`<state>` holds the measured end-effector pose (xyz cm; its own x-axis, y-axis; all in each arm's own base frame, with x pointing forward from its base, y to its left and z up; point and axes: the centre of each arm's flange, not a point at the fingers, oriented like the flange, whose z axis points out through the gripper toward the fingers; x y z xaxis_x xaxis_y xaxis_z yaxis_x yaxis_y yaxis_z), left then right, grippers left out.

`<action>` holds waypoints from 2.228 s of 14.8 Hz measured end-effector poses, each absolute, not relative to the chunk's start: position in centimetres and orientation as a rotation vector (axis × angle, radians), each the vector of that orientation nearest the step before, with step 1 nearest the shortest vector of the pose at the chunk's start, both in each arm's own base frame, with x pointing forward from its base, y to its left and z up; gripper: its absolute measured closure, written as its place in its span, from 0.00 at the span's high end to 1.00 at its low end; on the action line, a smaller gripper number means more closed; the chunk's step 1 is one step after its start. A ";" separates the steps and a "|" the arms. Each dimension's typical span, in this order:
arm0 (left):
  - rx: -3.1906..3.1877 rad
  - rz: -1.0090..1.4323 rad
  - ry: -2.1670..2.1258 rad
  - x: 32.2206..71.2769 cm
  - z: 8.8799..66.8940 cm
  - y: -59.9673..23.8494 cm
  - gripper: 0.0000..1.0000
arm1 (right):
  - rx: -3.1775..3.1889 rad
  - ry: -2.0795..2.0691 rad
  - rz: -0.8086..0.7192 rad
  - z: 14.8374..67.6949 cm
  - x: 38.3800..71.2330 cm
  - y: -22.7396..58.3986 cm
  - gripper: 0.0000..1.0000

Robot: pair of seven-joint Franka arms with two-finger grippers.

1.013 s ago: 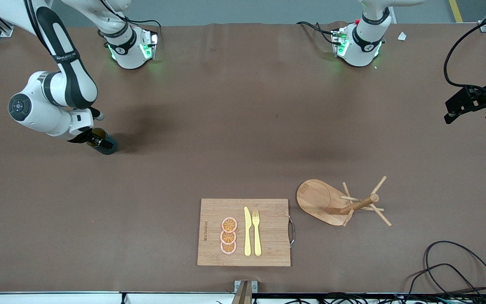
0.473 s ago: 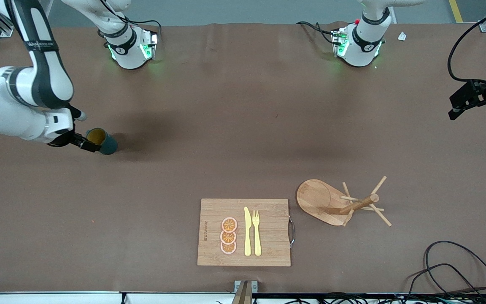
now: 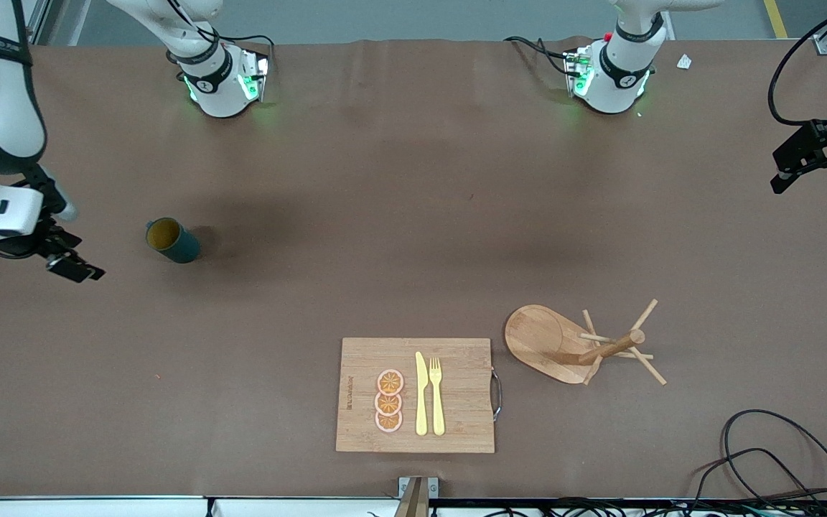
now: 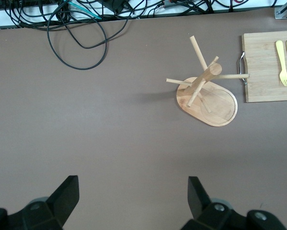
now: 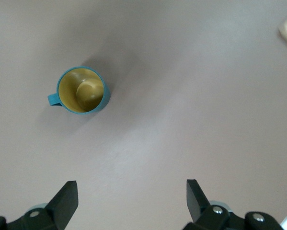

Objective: Transfer cup from left to right arm and place

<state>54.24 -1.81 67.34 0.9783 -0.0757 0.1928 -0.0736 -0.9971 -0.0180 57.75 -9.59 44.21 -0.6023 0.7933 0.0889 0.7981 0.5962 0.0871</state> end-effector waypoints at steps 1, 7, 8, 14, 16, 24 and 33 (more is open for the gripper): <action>-3.114 -0.304 0.117 54.2 67.3 -1.8 1.00 | -1.505 -2.707 -0.181 44.6 57.9 -9.8 1.00; -3.116 -0.299 0.118 54.2 67.2 -1.8 1.00 | -2.150 -2.167 -0.112 49.3 58.6 -7.6 1.00; -3.116 -0.296 0.118 54.3 67.1 -1.8 1.00 | -2.259 -2.034 -0.087 50.4 58.4 -7.4 1.00; -3.120 -0.250 0.091 54.1 66.6 -0.9 1.00 | -2.790 -1.156 0.013 56.5 55.5 -6.8 1.00; -3.120 -0.251 0.069 54.1 66.6 0.0 1.00 | -2.895 -0.838 0.061 57.5 54.5 -6.6 1.00; -3.114 -0.253 0.181 54.0 66.7 2.2 1.00 | -3.046 -0.212 0.072 60.5 53.4 -6.1 1.00; -3.110 -0.234 0.269 53.9 66.9 0.2 1.00 | -3.189 0.062 0.056 63.0 53.5 -2.9 1.00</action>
